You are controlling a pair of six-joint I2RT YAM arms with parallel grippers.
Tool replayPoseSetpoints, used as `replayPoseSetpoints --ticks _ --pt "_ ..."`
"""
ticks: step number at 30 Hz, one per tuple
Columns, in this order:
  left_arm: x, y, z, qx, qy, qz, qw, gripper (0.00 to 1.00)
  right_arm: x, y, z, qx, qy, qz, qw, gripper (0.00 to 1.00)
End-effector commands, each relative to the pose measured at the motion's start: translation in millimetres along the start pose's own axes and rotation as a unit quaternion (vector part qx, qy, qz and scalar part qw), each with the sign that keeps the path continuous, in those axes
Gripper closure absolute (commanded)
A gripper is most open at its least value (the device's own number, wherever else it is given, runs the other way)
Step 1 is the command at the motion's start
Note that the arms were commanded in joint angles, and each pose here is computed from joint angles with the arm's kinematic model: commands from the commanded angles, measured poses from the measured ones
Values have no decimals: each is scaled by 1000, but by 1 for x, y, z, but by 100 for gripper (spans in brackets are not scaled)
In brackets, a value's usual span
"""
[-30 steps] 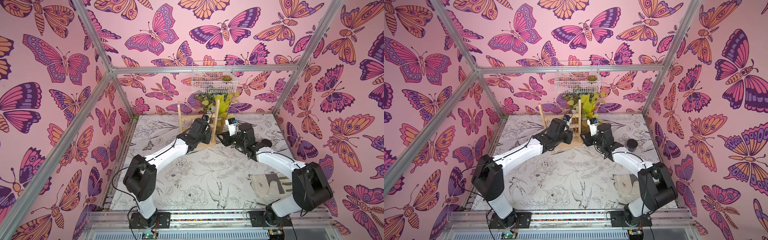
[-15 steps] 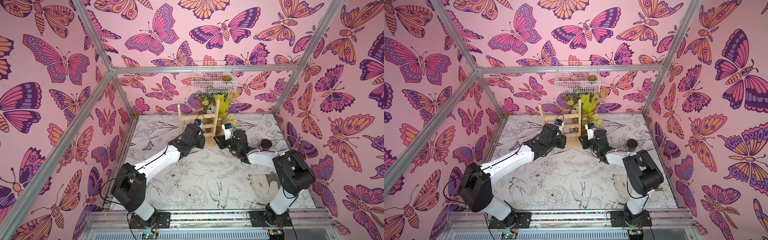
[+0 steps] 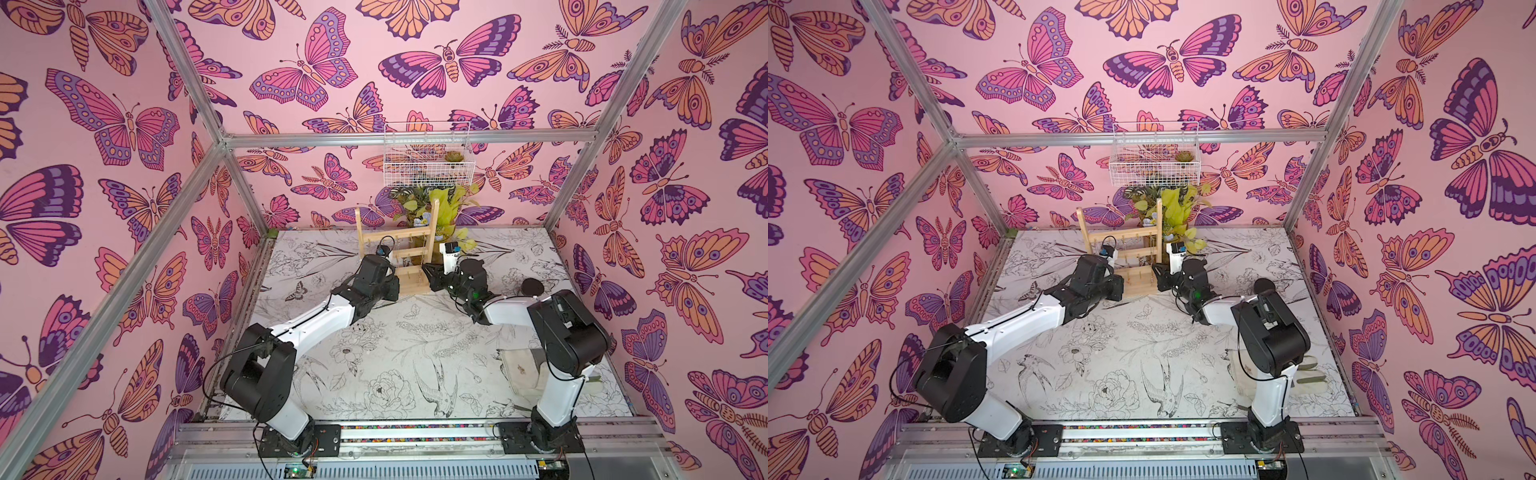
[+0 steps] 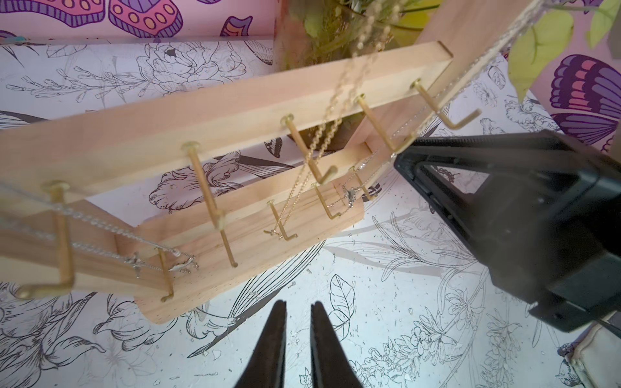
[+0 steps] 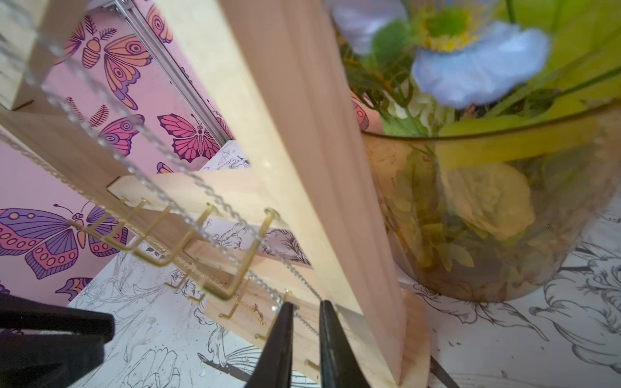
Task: Hang the necklace on the jewelry display stand
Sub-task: Adjust the necklace on the stand.
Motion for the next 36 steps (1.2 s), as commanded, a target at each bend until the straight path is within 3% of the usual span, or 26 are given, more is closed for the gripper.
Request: replayPoseSetpoints --ticks 1,22,30,36 --pt "-4 5 6 7 4 2 1000 83 -8 2 -13 2 -30 5 1000 82" --pt "2 9 2 10 -6 5 1000 84 -17 5 -14 -3 -50 43 998 86" --pt "7 10 1 13 -9 10 1000 84 -19 7 -13 -5 -63 56 996 100" --pt "8 11 -1 16 -13 12 1000 84 -8 11 -20 -1 -68 52 996 100"
Point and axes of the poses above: each gripper's point midway between its finger pads, its own x axis back along the fingers, its own y axis along the line the jaws close on, z = x × y, the point moved 7 cm from there along x, back along the fingers, and after that the axes turned 13 degrees about x, right-handed, at the moved point
